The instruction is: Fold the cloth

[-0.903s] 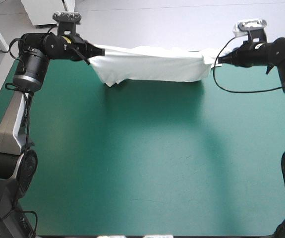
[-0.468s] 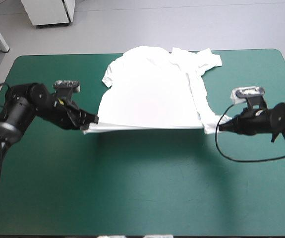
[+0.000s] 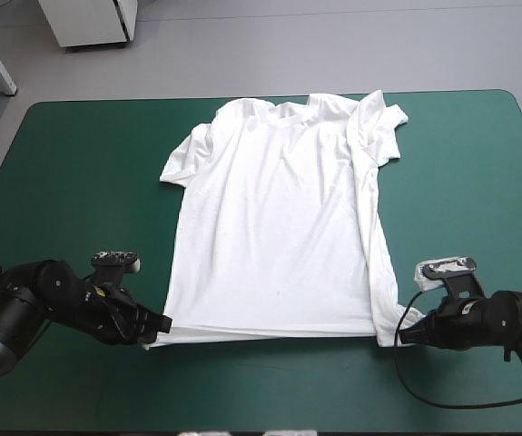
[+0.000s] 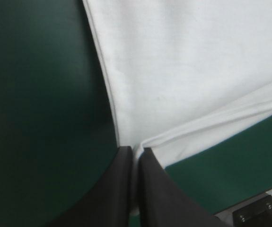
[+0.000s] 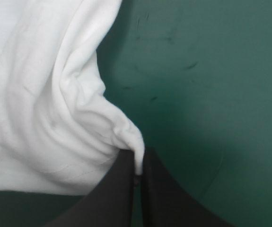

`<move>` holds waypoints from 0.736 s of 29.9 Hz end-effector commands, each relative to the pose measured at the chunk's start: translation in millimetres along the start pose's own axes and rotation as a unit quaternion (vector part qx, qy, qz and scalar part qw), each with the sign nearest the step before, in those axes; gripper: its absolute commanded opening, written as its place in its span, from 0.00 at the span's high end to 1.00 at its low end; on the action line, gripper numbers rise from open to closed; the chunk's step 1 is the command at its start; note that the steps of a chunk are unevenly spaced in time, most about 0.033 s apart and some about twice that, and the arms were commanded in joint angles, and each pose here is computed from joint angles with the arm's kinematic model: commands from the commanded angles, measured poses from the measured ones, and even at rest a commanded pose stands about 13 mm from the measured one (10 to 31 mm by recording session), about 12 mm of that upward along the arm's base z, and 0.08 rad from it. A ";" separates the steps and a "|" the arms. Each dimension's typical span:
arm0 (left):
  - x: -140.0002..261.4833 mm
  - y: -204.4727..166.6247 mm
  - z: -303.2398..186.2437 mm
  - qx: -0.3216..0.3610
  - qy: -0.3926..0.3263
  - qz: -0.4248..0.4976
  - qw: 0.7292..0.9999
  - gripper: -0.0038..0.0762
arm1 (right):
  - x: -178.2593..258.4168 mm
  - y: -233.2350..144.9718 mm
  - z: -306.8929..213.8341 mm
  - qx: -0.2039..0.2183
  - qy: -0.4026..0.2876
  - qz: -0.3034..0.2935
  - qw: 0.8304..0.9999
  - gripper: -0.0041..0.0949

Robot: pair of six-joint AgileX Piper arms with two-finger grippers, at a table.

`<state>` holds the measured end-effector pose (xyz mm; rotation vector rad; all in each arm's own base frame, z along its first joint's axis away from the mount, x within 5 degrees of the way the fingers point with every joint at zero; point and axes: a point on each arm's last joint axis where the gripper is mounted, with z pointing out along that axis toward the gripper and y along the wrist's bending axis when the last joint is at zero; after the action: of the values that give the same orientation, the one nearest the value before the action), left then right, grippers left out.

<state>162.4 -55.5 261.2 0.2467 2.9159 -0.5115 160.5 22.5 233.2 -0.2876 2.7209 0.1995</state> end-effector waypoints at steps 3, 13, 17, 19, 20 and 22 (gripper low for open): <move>8.2 7.9 3.5 -0.034 0.004 0.022 0.999 0.96 | 12.8 -2.1 -1.2 0.036 -0.001 -0.042 0.998 0.98; 19.9 7.8 8.5 -0.029 0.056 0.032 0.998 0.95 | 19.5 8.8 -2.0 0.019 0.028 -0.075 0.997 0.90; 31.1 7.5 16.0 -0.018 0.094 0.025 0.995 0.84 | 22.5 11.2 -9.3 0.016 0.024 -0.077 0.997 0.69; 34.0 7.3 16.1 -0.016 0.103 0.024 0.994 0.77 | 24.3 11.5 -13.7 0.019 0.016 -0.080 0.997 0.59; 34.9 6.4 13.9 -0.015 0.099 0.026 0.995 0.73 | 25.2 11.6 -16.7 0.021 0.012 -0.079 0.997 0.55; 36.4 3.8 6.7 -0.014 0.091 0.032 0.995 0.66 | 25.0 11.6 -23.2 0.027 -0.003 -0.073 0.997 0.52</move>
<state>134.9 -47.0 231.3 0.3769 3.0979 -0.4165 125.9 26.4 228.7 -0.4929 2.7590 0.1065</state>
